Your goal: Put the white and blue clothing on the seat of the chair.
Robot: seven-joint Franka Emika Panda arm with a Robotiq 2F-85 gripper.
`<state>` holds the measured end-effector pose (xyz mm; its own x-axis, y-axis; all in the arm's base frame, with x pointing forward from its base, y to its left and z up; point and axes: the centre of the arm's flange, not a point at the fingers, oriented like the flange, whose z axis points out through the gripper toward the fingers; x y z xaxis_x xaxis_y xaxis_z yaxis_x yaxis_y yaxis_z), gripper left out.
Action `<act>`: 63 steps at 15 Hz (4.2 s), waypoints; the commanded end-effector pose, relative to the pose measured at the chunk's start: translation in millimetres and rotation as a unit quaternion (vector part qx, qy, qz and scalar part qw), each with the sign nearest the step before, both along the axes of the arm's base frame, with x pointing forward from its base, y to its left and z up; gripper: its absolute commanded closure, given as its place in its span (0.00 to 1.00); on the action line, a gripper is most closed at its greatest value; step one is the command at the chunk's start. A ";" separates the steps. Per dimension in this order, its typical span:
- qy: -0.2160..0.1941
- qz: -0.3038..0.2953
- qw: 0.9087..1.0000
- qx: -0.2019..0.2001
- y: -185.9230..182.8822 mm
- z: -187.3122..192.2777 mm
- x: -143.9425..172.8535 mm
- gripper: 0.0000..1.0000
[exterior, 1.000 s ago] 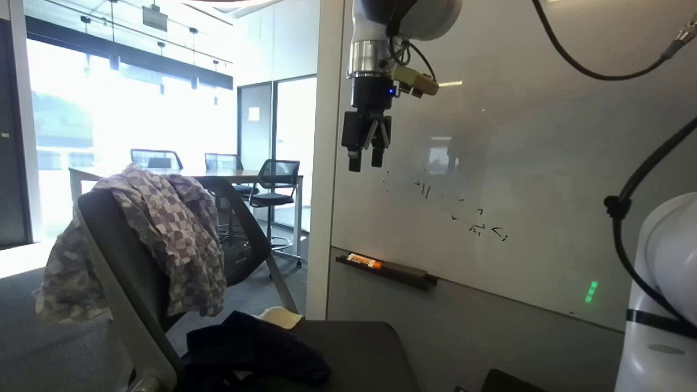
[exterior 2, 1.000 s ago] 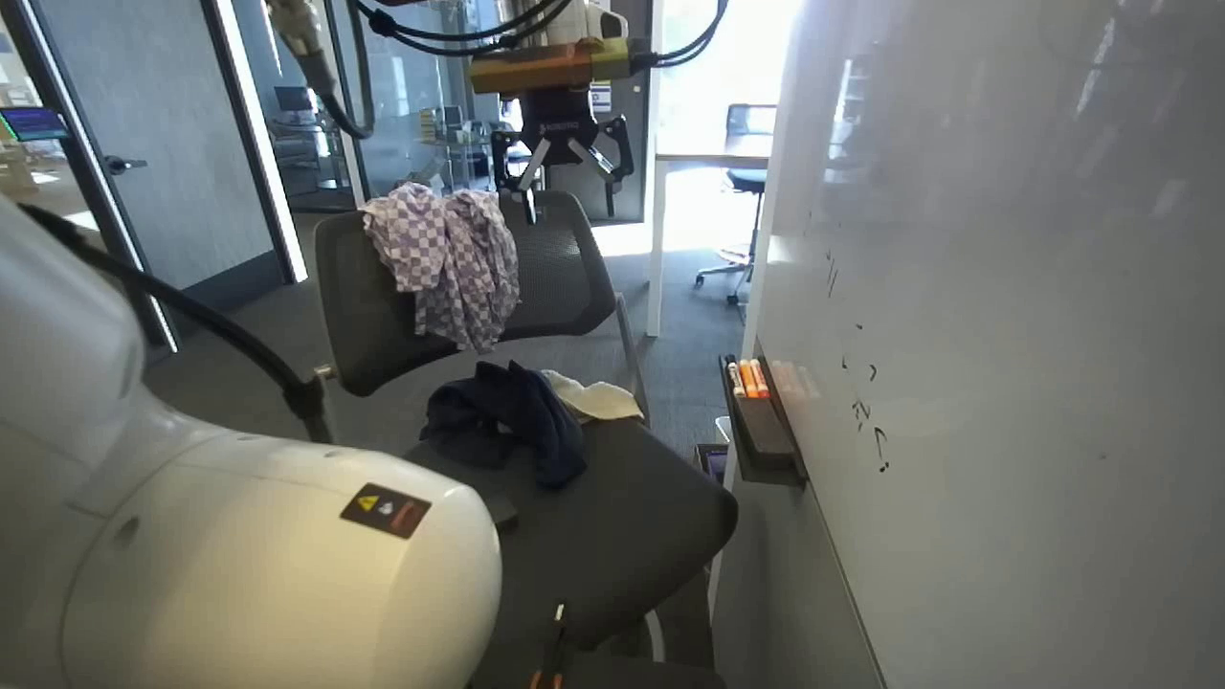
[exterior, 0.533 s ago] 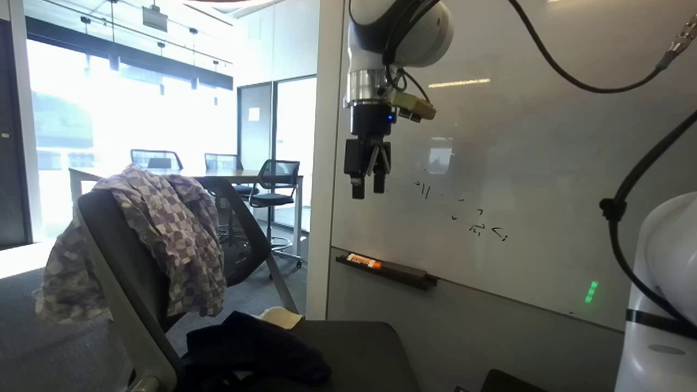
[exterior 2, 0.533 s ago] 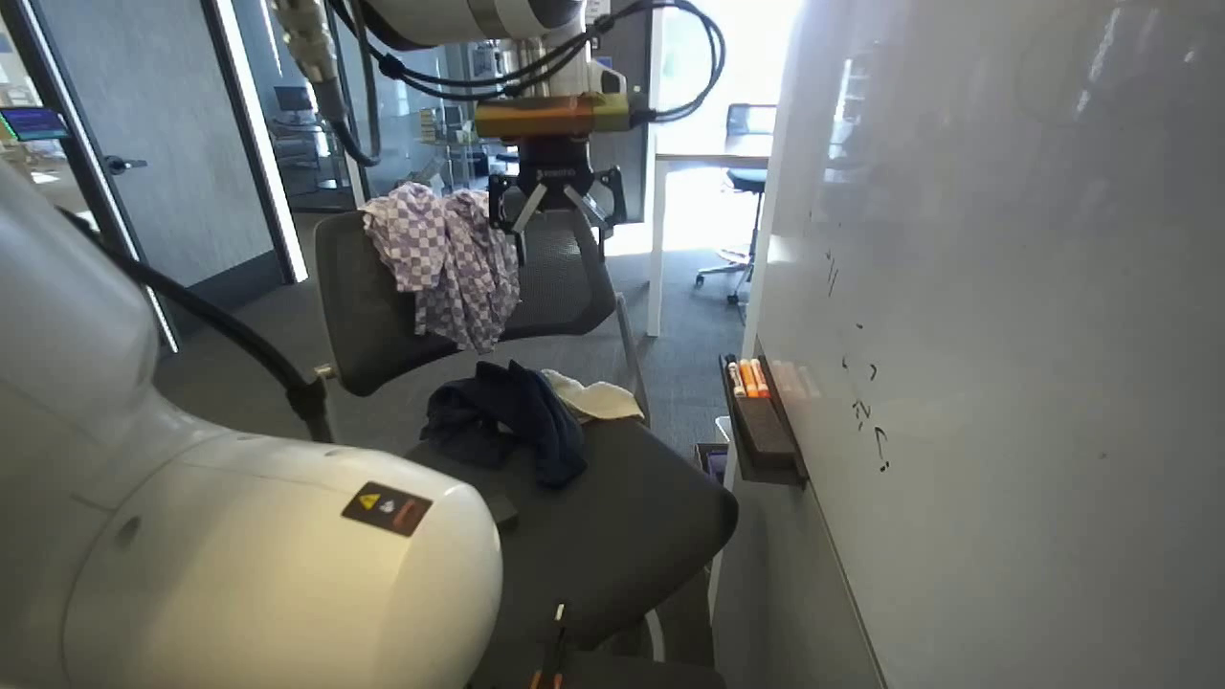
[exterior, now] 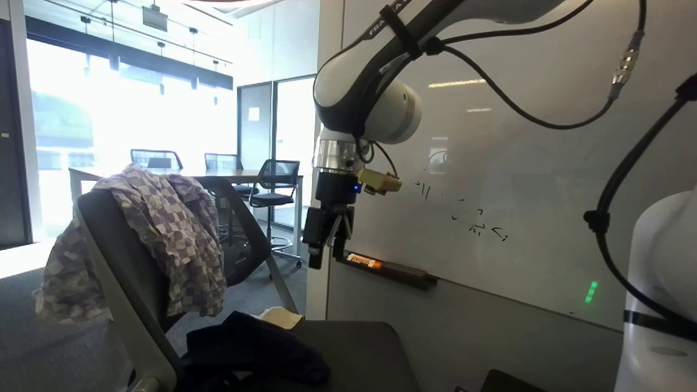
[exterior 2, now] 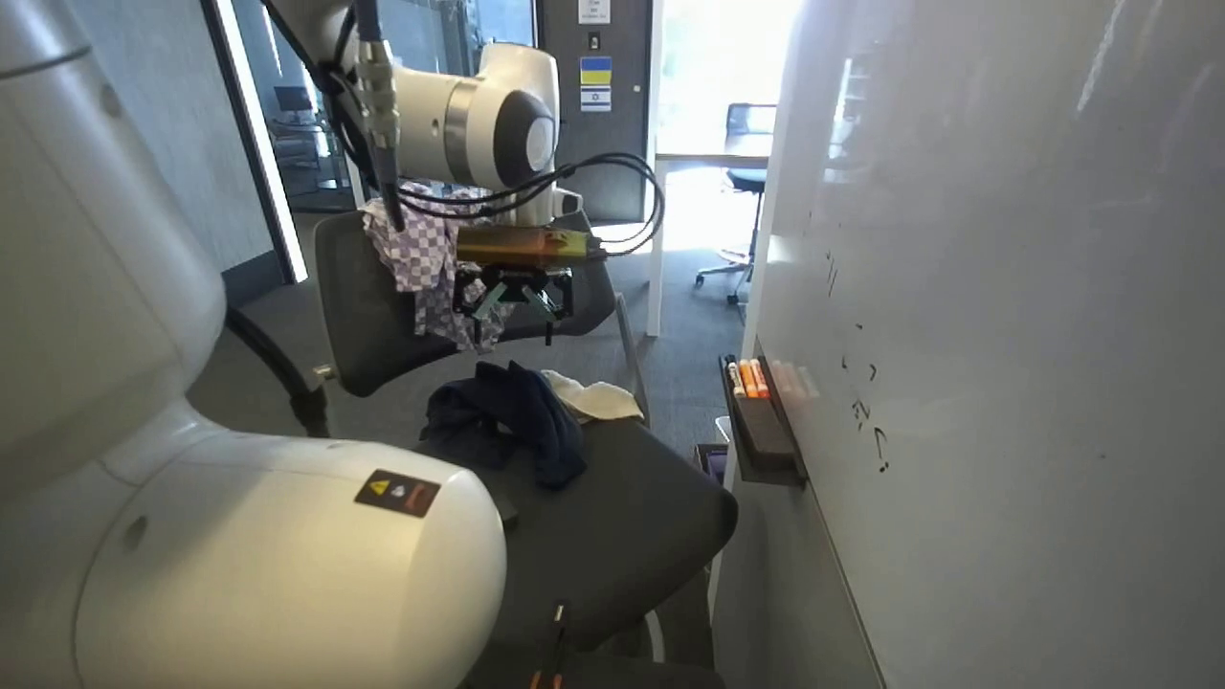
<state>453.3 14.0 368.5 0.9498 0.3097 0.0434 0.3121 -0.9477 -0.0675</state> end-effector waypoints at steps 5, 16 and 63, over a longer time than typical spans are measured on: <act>-0.177 0.089 0.979 0.047 111.3 -6.5 29.9 0.00; -0.337 0.175 0.917 0.121 154.6 9.9 49.9 0.00; -0.482 0.096 0.865 0.098 51.5 65.3 33.5 0.99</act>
<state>502.4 78.1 375.1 0.3115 0.3664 0.8768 0.5215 -0.8372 0.1646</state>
